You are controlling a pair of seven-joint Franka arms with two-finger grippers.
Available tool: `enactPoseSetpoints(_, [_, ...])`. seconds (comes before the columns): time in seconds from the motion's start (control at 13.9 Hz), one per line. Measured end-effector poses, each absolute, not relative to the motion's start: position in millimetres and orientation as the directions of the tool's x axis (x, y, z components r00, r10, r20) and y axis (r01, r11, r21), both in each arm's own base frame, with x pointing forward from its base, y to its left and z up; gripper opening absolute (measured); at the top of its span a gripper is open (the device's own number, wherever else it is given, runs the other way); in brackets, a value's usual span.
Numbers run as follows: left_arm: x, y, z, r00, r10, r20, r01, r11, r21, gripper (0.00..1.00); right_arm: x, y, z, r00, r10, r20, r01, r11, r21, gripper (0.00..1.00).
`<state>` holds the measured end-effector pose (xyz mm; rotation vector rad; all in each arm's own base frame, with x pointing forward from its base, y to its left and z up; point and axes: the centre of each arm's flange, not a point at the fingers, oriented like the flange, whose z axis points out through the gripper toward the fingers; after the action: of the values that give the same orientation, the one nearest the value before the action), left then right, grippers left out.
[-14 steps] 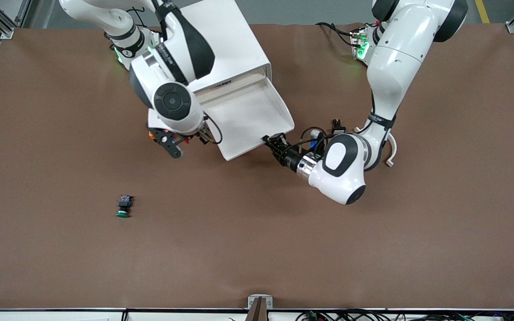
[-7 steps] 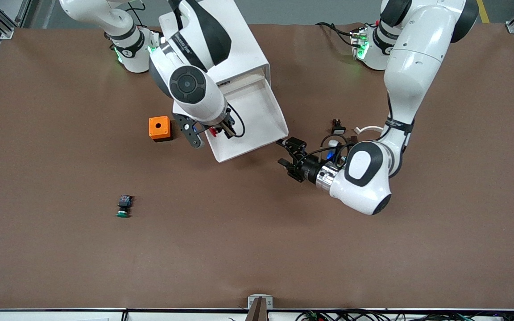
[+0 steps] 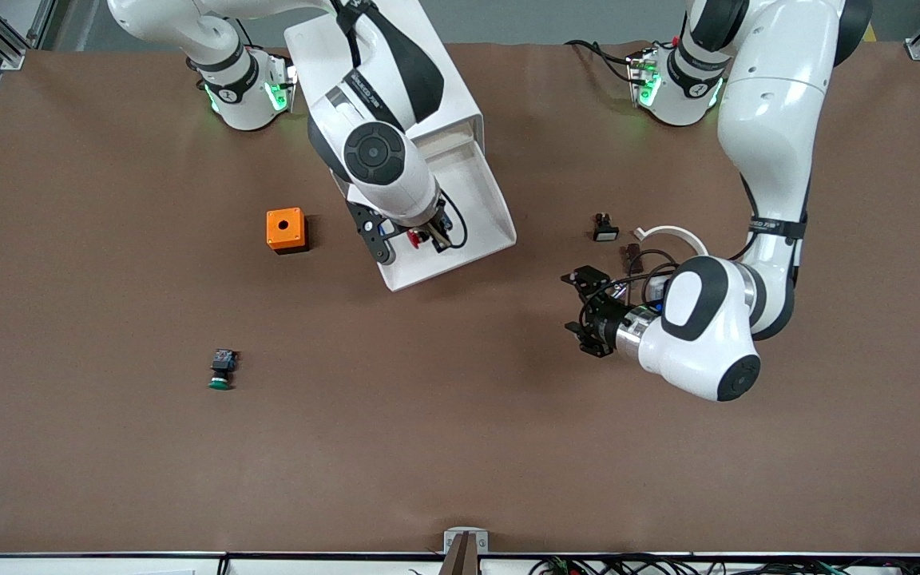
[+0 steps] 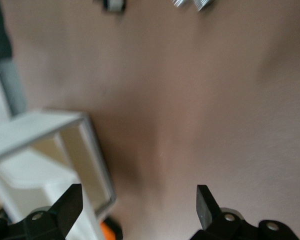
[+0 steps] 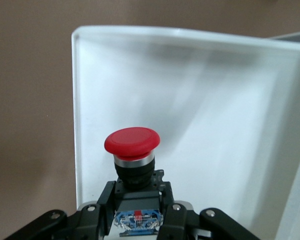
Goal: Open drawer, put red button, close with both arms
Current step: 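Carry the red button over the drawer while the left gripper releases and withdraws, then lower the red button into the drawer and open the right gripper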
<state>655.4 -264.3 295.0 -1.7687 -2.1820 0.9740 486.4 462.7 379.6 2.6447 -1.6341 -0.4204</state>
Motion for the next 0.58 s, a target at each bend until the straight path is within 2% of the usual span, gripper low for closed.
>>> enactPoseSetpoints(0.14, [655,-267,316,-0.089,0.953,-0.289,0.877,-0.063,-0.476,1.0,486,467,369,0.415,-0.882,-0.221,-0.879,-0.452,0.151,0.4])
enactPoseSetpoints(0.29, [657,-261,326,0.136,0.934,-0.331,0.887,-0.264,-0.38,1.0,487,467,360,0.412,-0.885,-0.218,-0.88,-0.448,0.157,0.4])
enactPoseSetpoints(0.43, [660,-248,334,0.403,0.862,-0.306,0.821,-0.489,-0.296,1.0,488,467,353,0.409,-0.887,-0.216,-0.88,-0.446,0.162,0.4])
enactPoseSetpoints(0.58, [660,-245,344,0.595,0.754,-0.279,0.713,-0.655,-0.25,1.0,488,467,351,0.408,-0.887,-0.214,-0.88,-0.445,0.165,0.4])
